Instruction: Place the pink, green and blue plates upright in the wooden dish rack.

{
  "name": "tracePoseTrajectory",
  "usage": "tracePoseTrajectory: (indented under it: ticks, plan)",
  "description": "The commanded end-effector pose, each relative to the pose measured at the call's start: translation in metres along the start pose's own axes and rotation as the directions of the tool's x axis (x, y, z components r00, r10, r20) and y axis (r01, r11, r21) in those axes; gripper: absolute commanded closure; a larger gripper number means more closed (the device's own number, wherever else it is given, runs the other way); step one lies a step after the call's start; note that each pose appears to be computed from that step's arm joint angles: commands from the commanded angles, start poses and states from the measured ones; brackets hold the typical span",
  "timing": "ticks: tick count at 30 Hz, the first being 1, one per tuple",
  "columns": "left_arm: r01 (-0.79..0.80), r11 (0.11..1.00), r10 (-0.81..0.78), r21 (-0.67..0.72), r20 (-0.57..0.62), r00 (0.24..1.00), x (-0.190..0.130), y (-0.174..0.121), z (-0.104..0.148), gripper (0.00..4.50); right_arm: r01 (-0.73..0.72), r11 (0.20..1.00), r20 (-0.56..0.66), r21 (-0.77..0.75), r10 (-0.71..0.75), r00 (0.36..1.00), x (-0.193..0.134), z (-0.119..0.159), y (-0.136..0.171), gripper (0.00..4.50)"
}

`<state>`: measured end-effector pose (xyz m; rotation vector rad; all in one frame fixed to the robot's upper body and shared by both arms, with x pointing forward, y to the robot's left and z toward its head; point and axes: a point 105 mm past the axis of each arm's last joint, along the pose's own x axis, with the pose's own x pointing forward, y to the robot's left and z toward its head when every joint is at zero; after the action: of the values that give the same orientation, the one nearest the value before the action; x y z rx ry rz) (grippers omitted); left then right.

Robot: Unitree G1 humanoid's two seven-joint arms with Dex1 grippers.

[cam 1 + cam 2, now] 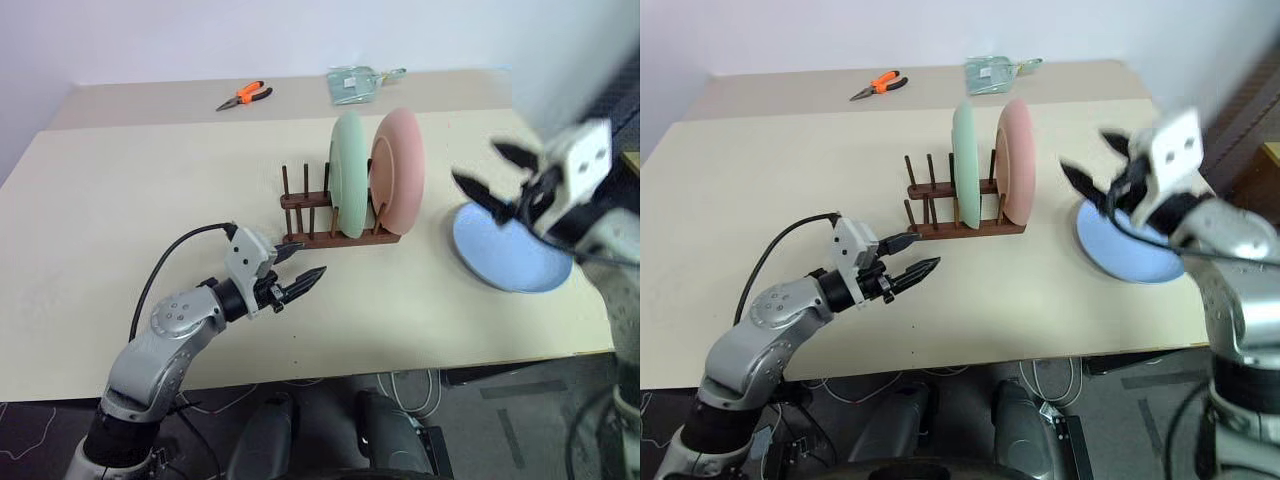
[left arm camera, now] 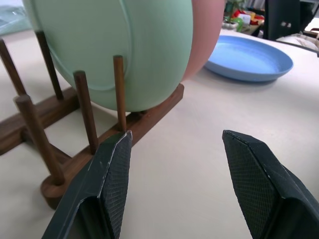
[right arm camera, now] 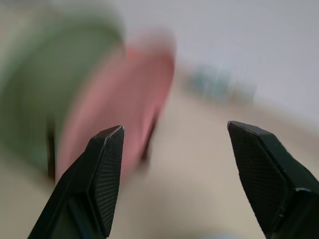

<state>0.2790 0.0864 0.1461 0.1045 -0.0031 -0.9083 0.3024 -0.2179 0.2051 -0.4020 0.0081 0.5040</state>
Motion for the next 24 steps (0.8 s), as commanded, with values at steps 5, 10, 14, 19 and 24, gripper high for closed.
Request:
tracePoseTrajectory:
  ticks: [5,10,14,19,24]
  plan:
    - [0.060,0.997,-0.062,0.046,0.052,0.997,0.010,-0.004,0.013,1.53,0.057,0.990,-0.275,-0.132,-0.092,0.957,0.002,-0.087,0.013,1.15]
    - [0.053,0.997,-0.056,0.052,0.059,0.997,0.010,-0.003,0.015,1.53,0.157,0.972,-0.316,-0.174,-0.207,0.926,0.009,-0.108,-0.007,2.57]
    - [0.035,0.998,-0.038,0.053,0.053,0.998,0.007,0.000,0.013,1.53,0.185,0.970,-0.285,-0.160,-0.225,0.932,0.014,-0.103,-0.011,4.47]
    - [0.005,0.998,-0.008,0.058,0.049,0.999,0.004,0.006,0.011,1.53,0.263,0.954,-0.068,-0.144,-0.275,0.959,0.022,-0.046,-0.024,4.47]
    - [-0.106,0.989,0.102,0.103,0.049,0.994,-0.004,0.028,0.006,1.53,0.280,0.960,0.453,0.034,-0.264,0.851,0.016,0.100,-0.034,4.47]
